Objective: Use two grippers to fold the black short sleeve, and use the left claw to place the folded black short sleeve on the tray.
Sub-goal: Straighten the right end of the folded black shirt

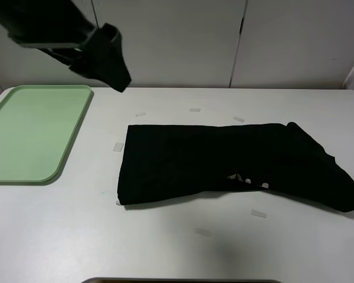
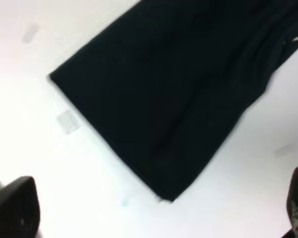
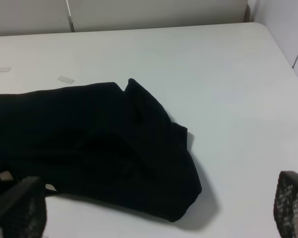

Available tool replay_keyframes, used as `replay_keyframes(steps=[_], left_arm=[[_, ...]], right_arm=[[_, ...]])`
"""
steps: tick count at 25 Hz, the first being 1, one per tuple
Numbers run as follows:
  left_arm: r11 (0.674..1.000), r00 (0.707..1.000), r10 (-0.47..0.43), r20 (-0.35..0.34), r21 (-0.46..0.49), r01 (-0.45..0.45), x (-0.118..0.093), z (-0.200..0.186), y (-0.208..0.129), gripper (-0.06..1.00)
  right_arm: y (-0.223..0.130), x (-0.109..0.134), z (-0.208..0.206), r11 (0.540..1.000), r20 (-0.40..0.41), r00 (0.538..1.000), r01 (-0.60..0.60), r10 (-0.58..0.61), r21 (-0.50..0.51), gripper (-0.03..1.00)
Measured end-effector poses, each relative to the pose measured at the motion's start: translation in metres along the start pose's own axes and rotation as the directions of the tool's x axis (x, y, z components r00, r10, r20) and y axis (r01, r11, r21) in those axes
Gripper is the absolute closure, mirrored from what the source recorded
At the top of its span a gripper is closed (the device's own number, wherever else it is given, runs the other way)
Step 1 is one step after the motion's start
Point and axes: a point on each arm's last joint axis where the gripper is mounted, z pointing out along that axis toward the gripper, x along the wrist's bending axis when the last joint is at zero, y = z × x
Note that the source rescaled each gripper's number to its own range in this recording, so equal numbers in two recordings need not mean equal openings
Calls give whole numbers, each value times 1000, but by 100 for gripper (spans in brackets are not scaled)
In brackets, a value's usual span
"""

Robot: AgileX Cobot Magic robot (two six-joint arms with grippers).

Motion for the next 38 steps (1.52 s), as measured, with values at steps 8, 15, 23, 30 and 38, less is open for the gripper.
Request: replay_keyframes(steps=[8, 15, 23, 30, 38], left_arm=[[998, 1000, -21, -22, -65, 20, 7, -38, -81, -5], [991, 1000, -23, -17, -134, 20, 9, -44, -132, -5], [985, 996, -83, -18, -152, 79, 14, -32, -185, -5], [961, 977, -192, -95, -218, 168, 17, -46, -234, -5], [935, 949, -263, -174, -287, 207, 7, -47, -261, -5]], right_arm=[[0, 0, 0, 1000, 0, 1000, 0, 0, 0, -3], [0, 0, 0, 1000, 0, 1000, 0, 0, 0, -3], [0, 0, 0, 1000, 0, 1000, 0, 0, 0, -3], [0, 0, 0, 1000, 0, 1000, 0, 0, 0, -3], [0, 0, 0, 1000, 0, 1000, 0, 0, 0, -3]])
